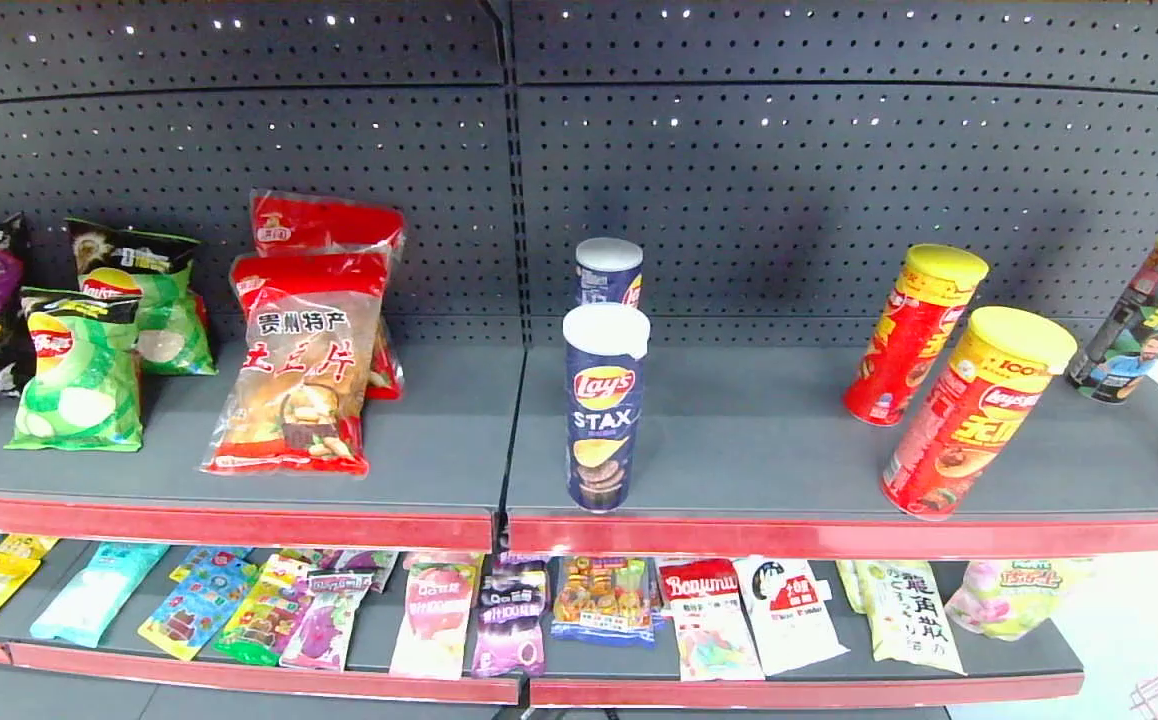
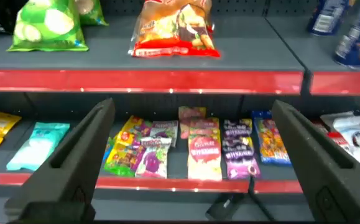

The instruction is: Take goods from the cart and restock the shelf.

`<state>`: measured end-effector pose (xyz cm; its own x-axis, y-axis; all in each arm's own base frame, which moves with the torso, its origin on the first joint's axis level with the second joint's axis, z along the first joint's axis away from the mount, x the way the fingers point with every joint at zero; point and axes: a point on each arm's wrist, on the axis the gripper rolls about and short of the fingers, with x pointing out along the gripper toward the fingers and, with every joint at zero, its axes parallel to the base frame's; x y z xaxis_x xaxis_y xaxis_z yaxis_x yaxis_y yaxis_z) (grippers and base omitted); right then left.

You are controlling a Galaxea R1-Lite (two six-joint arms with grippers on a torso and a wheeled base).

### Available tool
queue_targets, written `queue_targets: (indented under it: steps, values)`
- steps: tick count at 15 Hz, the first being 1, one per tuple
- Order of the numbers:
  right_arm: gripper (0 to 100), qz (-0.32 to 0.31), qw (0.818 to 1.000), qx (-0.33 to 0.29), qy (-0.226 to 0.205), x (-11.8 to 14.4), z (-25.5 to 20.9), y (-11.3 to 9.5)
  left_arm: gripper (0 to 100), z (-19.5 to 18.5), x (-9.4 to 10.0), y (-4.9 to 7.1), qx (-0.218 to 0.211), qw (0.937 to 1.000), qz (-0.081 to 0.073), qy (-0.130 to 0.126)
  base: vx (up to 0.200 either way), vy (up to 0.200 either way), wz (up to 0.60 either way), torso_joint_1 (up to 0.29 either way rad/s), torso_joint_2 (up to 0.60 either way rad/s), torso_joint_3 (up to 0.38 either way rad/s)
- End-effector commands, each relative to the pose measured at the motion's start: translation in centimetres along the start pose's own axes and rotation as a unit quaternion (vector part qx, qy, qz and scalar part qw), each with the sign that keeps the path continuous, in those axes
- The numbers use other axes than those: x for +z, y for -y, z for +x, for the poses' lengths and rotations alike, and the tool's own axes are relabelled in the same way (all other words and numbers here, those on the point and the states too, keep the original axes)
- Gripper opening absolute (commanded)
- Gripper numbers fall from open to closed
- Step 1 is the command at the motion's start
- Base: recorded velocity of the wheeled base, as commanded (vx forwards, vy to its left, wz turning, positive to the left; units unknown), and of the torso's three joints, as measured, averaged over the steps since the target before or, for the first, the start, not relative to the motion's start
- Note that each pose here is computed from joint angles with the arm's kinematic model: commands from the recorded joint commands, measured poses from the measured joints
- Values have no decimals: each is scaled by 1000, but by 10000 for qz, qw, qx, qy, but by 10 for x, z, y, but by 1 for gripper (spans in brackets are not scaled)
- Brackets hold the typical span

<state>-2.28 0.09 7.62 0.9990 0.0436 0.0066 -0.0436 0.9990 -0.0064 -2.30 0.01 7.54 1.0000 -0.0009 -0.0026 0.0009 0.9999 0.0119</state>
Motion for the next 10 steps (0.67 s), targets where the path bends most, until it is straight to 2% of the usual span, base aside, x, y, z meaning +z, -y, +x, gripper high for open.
queue_targets:
  steps: [1,10]
  values:
    - [100,-7,10000,4,-2,0,0,0,100,0,-1,0,-4,10000,9,-18,0,-200,0,-17,-12,12]
    - [100,-7,10000,4,-10,0,0,0,100,0,0,0,-4,10000,17,-10,0,-200,0,6,2,2]
